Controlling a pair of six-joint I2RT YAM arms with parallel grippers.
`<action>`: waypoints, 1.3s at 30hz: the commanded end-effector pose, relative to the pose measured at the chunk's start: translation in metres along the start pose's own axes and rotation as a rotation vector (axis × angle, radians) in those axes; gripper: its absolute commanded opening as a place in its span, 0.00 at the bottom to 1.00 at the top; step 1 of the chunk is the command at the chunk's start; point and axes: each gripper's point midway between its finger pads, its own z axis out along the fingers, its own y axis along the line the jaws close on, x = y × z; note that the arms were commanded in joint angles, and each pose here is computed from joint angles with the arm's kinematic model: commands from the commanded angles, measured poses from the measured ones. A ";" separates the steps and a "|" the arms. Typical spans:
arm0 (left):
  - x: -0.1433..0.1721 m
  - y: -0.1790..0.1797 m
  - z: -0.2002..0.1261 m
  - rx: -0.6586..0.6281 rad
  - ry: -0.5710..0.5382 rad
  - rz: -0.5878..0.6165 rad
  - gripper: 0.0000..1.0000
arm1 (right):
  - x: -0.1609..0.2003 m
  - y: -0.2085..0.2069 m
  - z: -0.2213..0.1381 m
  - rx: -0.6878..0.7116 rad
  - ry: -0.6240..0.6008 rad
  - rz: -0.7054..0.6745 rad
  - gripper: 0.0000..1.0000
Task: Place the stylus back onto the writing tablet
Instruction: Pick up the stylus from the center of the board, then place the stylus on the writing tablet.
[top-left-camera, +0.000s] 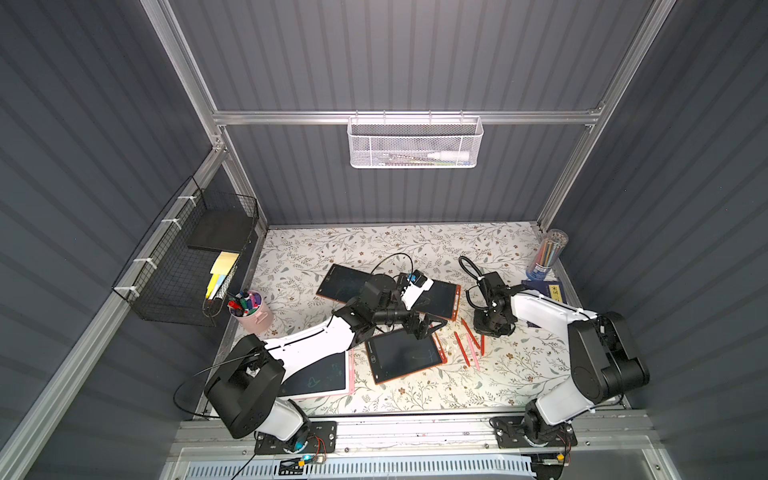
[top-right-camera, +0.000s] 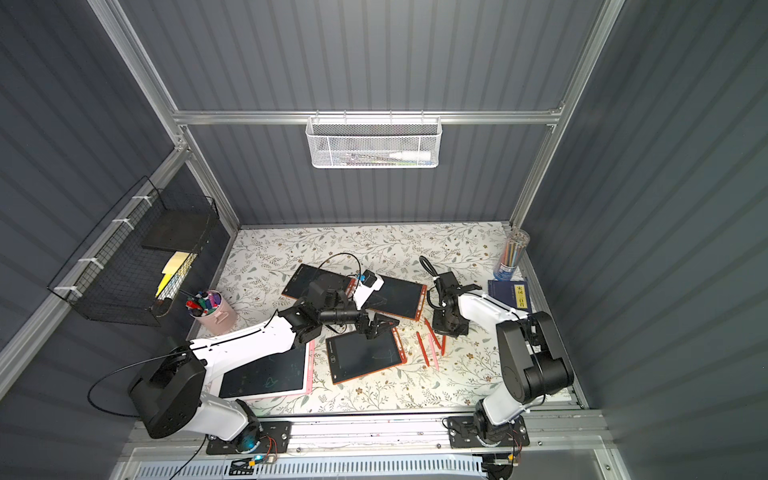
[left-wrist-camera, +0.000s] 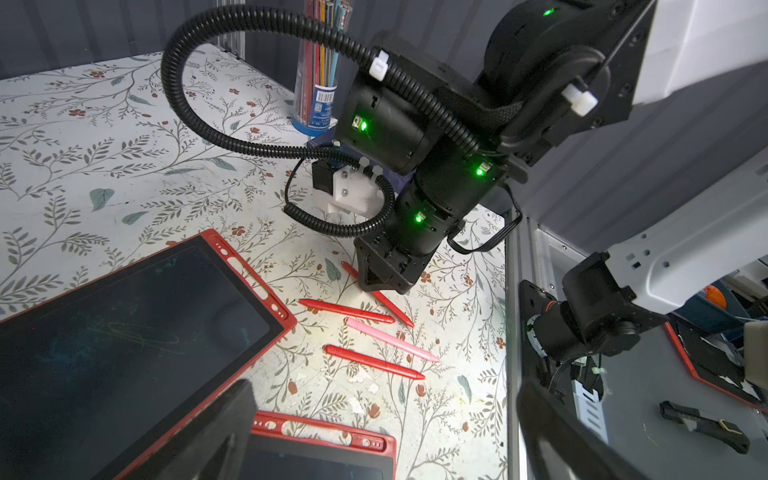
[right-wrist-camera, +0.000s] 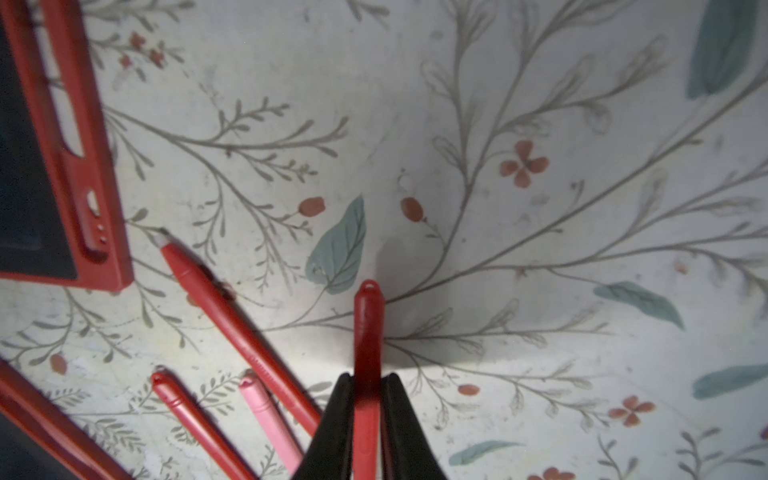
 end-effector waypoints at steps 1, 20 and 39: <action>-0.010 -0.011 -0.010 0.010 -0.021 0.023 0.99 | -0.009 0.014 -0.010 -0.036 -0.023 -0.050 0.17; 0.005 -0.010 -0.046 -0.128 0.040 -0.130 0.99 | -0.012 0.088 -0.011 -0.101 -0.042 -0.300 0.17; 0.025 -0.015 -0.061 -0.146 0.089 -0.124 0.99 | 0.002 0.150 -0.007 -0.166 -0.001 -0.495 0.17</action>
